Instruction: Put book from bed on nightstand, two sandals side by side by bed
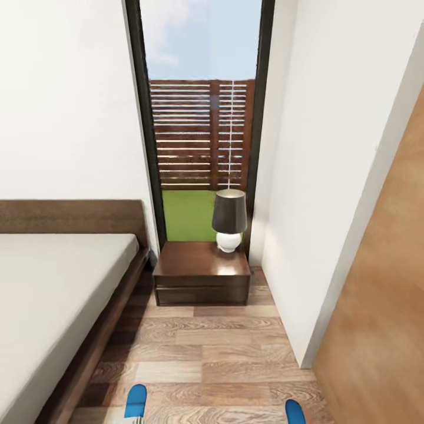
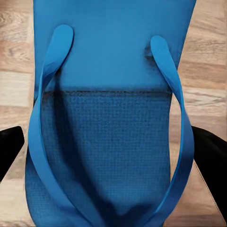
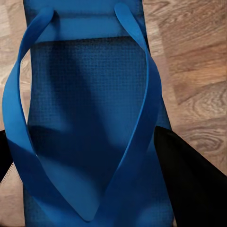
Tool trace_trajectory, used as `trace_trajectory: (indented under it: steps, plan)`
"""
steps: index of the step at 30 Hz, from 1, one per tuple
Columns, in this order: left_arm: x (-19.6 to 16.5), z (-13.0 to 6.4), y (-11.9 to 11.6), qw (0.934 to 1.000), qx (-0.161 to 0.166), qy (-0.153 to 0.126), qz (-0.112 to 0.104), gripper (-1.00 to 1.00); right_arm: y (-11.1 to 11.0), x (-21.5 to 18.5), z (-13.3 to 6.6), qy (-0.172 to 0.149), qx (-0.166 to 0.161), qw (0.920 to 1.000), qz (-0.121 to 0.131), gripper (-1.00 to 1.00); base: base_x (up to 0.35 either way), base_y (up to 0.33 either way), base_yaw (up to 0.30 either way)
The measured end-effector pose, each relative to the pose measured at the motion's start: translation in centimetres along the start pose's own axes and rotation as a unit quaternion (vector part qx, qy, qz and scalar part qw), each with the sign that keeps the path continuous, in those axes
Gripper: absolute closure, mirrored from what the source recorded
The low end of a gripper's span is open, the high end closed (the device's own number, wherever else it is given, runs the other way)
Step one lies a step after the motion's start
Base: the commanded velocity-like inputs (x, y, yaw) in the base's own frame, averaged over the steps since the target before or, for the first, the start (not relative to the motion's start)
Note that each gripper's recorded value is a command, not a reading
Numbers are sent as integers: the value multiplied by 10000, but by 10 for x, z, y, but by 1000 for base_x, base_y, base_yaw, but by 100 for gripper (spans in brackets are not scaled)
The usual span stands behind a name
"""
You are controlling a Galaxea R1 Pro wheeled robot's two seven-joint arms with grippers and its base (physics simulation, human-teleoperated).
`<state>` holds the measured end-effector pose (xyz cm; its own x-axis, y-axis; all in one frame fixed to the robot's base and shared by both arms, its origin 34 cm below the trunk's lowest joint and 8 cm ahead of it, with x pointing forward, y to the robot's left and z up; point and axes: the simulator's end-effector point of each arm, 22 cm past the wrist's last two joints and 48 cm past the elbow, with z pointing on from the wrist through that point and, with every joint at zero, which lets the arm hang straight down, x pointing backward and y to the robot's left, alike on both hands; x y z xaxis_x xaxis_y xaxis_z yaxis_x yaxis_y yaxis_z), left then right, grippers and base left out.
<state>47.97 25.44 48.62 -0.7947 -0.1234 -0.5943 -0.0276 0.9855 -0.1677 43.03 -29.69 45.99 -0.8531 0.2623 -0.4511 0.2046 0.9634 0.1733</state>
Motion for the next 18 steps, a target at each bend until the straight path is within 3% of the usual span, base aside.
trace_trajectory:
  steps: [18]
  plan:
    - [0, 0, 0, 10000, 0, 0, 0, 100, 0, 0, 0, -1, -1, 10000, 0, 100, 326, -93, 1]
